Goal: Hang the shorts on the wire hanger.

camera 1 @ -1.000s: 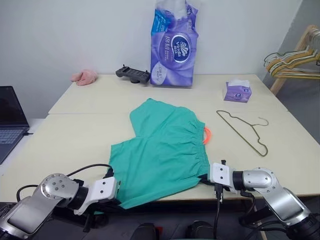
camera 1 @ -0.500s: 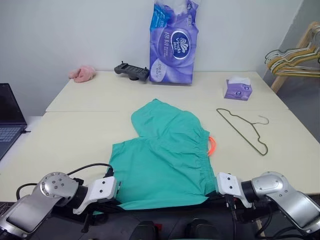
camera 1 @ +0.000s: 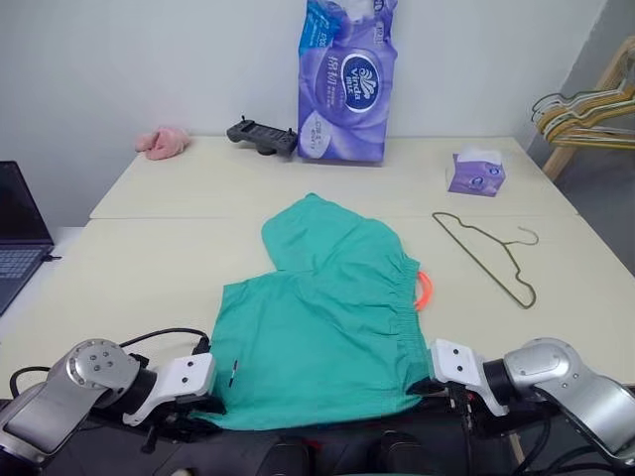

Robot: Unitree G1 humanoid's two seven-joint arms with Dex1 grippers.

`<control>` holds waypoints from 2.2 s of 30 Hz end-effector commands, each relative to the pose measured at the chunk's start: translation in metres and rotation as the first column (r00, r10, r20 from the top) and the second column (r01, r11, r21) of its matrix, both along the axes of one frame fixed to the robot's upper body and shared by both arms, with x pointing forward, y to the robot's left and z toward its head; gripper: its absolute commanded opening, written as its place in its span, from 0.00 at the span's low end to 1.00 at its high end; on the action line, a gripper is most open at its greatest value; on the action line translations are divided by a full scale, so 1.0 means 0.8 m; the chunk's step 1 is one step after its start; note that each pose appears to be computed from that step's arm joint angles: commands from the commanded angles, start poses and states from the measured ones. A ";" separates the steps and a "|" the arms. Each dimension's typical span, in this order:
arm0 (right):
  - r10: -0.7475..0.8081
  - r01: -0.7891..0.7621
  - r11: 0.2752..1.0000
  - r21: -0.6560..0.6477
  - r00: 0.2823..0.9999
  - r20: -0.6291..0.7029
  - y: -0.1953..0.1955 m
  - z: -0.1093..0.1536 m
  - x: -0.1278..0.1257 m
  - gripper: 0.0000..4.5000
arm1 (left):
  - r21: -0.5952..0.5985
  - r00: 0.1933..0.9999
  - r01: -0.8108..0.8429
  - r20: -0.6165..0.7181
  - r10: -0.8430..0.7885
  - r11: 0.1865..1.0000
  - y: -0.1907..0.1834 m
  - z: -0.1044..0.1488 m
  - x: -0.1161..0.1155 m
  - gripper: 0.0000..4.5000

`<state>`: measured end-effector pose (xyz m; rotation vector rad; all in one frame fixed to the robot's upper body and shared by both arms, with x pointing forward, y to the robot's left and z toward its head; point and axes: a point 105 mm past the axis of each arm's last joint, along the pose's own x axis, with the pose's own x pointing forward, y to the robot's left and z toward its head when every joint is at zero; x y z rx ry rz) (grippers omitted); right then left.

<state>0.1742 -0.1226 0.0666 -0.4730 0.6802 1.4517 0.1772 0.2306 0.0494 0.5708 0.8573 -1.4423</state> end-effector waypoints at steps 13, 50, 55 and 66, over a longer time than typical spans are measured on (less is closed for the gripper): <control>-0.086 0.100 0.990 0.096 0.986 -0.140 -0.016 0.090 0.025 1.00 | -0.359 0.994 -0.105 -0.016 0.106 0.927 -0.051 0.097 0.073 0.90; -0.856 0.893 0.450 0.022 0.424 0.296 -0.264 0.048 0.245 1.00 | -0.692 0.883 0.046 0.365 0.294 0.721 -0.343 0.106 0.170 0.90; -0.843 0.877 0.479 -0.033 0.470 0.261 -0.261 0.029 0.242 1.00 | -0.707 0.884 0.037 0.352 0.307 0.706 -0.345 0.109 0.168 0.90; -0.886 0.914 0.396 -0.081 0.404 0.229 -0.275 0.005 0.239 1.00 | -0.721 0.900 0.046 0.330 0.284 0.692 -0.338 0.110 0.160 0.90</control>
